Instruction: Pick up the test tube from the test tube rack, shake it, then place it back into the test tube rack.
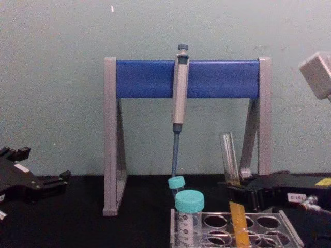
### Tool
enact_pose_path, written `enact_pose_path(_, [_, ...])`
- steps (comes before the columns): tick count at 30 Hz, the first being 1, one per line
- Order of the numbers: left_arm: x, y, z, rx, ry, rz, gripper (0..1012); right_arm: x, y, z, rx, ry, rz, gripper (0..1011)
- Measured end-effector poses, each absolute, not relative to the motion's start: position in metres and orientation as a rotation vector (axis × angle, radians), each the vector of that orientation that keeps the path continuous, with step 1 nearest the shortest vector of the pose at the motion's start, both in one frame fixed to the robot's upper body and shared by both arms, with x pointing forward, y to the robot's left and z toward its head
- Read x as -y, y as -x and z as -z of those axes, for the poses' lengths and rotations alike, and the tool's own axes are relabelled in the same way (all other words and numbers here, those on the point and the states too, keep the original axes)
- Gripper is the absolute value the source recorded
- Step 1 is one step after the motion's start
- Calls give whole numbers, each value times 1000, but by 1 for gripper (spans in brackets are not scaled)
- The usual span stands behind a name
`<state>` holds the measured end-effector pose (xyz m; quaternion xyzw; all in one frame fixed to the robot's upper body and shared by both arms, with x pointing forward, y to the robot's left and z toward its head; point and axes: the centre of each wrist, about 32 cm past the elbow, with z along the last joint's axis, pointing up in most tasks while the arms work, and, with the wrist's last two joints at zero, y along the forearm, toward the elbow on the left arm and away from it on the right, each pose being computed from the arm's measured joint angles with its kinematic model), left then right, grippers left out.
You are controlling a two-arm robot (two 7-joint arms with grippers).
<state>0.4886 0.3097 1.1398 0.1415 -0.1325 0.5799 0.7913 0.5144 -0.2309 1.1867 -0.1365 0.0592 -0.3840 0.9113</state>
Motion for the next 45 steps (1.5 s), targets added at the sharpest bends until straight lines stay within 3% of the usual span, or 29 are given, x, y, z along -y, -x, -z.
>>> enact_pose_path(22, [-310,-489,-1140,285,-304,-1248,1001,232,-512,-1184,-93,263,781,223])
enact_pose_path(45, [-310,-489,-1140,285,-304,-1248,1001,241,-486,-1175,13,113,808,223])
